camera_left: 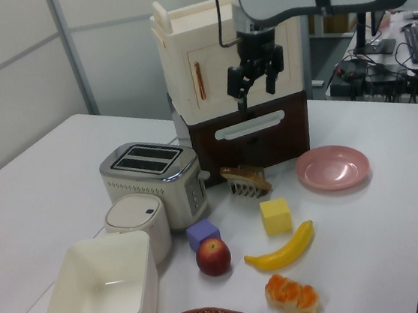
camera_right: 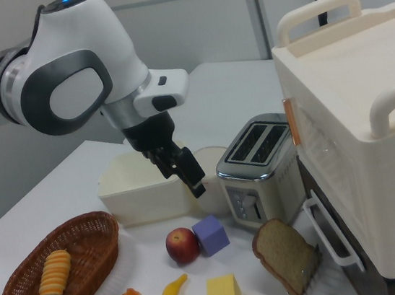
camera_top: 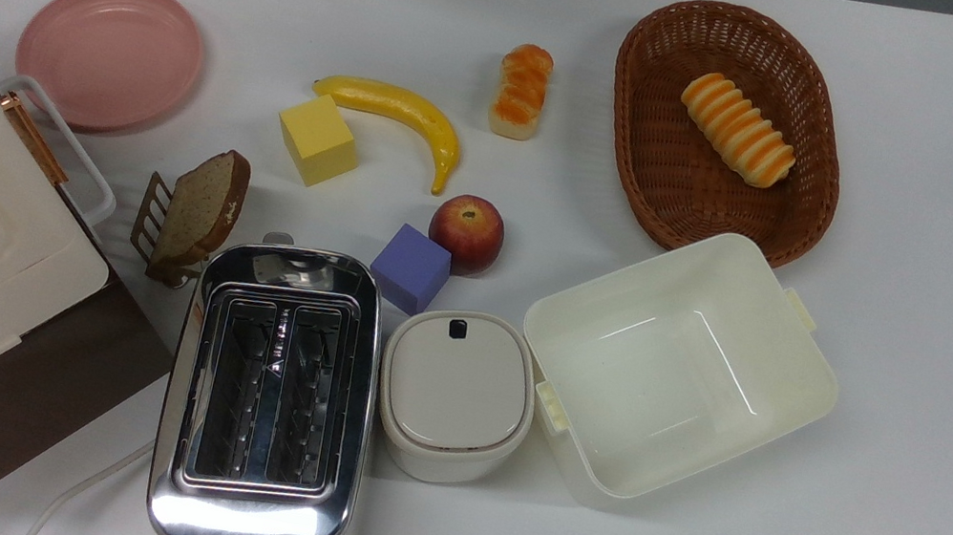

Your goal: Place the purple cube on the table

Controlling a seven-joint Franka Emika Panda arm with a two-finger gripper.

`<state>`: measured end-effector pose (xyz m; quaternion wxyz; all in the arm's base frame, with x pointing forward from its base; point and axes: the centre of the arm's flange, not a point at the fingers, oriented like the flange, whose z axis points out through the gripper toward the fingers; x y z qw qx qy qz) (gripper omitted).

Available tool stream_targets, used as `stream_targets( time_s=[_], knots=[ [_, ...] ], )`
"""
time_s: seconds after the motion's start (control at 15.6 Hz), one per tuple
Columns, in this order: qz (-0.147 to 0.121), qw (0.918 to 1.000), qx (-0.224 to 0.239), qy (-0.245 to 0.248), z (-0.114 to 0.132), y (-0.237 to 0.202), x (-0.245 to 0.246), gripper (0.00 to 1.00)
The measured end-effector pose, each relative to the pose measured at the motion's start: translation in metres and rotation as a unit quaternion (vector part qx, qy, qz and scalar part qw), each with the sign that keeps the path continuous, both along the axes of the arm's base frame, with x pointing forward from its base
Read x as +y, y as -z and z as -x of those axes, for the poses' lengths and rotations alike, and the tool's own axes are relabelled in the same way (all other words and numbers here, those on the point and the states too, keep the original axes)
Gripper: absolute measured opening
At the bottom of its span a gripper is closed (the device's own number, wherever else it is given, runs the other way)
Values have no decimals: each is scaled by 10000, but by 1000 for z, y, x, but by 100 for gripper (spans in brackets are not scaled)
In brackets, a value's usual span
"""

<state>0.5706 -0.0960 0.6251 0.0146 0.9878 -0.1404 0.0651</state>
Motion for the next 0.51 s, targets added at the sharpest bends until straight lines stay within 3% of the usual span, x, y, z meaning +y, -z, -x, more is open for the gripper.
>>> stream_targets(
  time_s=[0.51],
  knots=[
    [29, 10000, 64, -24, -5, 7, 9, 100]
  ],
)
